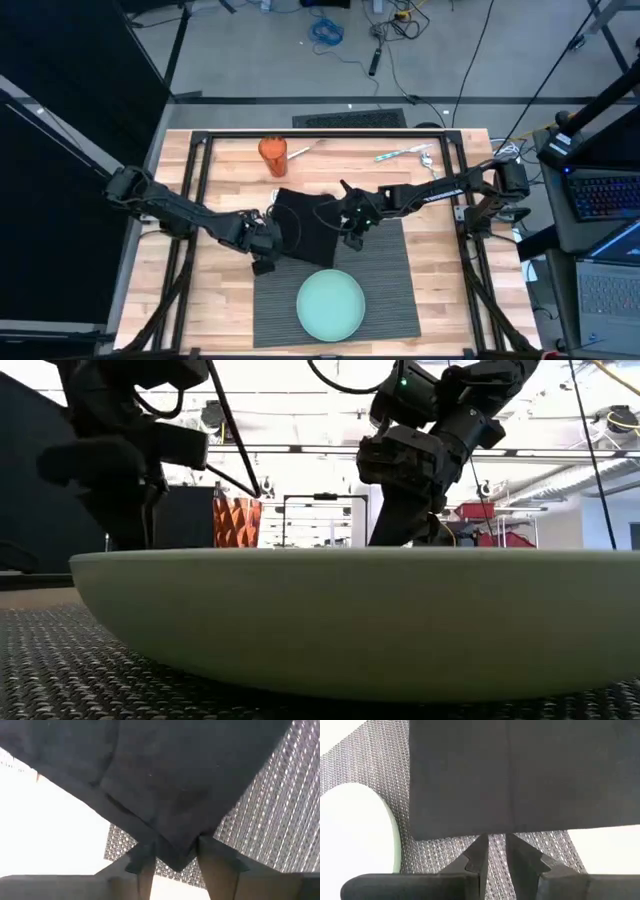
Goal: Set table place
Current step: Fold the black napkin
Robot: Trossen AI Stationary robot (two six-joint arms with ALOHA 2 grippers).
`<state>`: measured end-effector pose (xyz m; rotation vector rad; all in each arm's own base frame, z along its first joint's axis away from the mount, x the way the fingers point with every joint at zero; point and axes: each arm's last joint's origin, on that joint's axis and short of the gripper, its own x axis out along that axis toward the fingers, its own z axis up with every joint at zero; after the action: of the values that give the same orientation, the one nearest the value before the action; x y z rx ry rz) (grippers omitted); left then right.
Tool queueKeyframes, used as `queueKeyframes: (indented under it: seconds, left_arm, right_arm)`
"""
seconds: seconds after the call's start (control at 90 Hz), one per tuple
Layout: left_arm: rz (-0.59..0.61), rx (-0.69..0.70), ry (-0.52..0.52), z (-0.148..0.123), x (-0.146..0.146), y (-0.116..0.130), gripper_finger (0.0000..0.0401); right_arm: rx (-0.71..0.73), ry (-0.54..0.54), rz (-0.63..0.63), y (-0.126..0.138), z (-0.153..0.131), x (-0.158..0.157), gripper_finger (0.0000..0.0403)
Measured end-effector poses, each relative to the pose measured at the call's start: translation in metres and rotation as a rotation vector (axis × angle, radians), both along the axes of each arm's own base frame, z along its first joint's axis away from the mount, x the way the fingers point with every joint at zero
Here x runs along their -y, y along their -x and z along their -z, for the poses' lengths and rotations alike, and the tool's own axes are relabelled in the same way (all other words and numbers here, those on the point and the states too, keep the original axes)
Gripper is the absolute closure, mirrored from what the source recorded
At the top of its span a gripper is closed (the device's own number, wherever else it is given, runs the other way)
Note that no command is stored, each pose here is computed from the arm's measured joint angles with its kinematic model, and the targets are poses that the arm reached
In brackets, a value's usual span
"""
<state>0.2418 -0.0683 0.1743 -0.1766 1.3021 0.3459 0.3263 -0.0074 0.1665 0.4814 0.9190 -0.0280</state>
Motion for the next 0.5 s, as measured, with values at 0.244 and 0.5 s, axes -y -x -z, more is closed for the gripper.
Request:
queueKeyframes:
  seconds: [0.244,0.5]
  left_arm:
    - [-0.098,-0.089,-0.062,0.001,-0.005,0.011,0.0244]
    - [-0.154,-0.028,-0.229,-0.002,-0.007,0.014,0.0244]
  right_arm:
    - [0.025,-0.002,-0.076,-0.001,-0.001,-0.006,0.0326]
    - [0.167,0.056,-0.233,-0.008,-0.009,-0.032,0.0297]
